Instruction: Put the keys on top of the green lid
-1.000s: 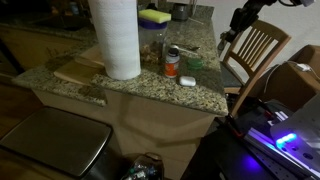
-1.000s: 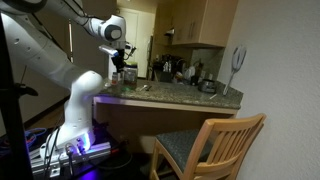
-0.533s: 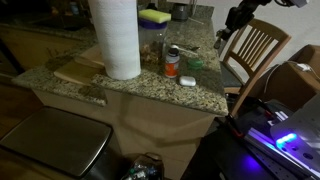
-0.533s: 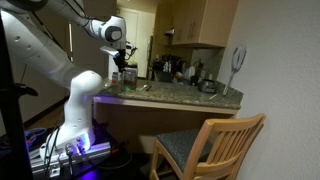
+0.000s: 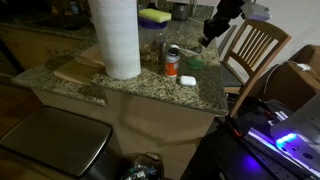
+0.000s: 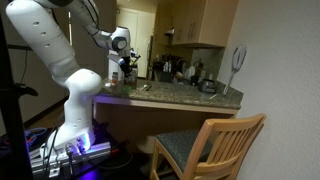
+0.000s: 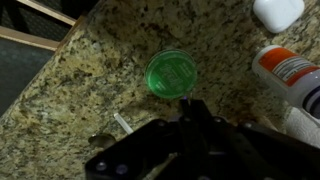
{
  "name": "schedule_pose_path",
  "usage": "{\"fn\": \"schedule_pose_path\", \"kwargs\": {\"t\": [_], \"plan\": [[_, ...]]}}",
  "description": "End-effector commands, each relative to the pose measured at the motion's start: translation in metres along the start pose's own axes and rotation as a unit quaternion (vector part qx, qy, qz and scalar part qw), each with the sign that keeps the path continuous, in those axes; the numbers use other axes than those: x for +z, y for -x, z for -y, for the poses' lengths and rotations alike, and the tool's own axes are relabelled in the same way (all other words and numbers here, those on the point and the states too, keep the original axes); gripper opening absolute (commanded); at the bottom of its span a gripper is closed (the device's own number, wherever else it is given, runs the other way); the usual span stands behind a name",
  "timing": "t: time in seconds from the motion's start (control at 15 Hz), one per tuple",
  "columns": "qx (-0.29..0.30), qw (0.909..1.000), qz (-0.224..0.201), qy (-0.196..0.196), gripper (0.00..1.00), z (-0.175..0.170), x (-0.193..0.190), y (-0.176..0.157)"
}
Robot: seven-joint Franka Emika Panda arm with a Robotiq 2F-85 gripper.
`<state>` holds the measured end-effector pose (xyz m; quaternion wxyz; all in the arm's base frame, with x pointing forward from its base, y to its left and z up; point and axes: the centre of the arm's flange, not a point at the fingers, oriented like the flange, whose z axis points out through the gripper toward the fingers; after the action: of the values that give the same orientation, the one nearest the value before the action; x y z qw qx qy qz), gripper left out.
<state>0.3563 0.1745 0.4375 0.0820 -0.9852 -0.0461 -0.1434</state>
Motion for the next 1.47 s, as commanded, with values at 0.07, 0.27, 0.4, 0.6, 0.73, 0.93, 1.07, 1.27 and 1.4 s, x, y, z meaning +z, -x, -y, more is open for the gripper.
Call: {"fn": "schedule_pose_path", "kwargs": {"t": [0.07,0.27,0.4,0.6,0.73,0.93,1.07,1.27,1.4], "plan": [[0.003,0.9999,0.014,0.002,0.09,0.004,0.012,-0.004],[0.007,0.9994,0.030,0.013,0.02,0.002,0.022,-0.002],[0.007,0.9991,0.039,0.017,0.02,0.001,0.031,0.002],[0.008,0.9984,0.052,0.022,0.02,0.001,0.045,0.009],[0.006,0.9981,0.057,0.022,0.02,0.002,0.055,0.012],[0.010,0.9984,0.050,0.024,0.02,0.004,0.059,0.011],[0.014,0.9984,0.049,0.025,0.02,0.007,0.059,0.011],[0.021,0.9984,0.042,0.030,0.02,0.008,0.061,0.015],[0.025,0.9984,0.045,0.023,0.02,0.008,0.067,0.020]]}}
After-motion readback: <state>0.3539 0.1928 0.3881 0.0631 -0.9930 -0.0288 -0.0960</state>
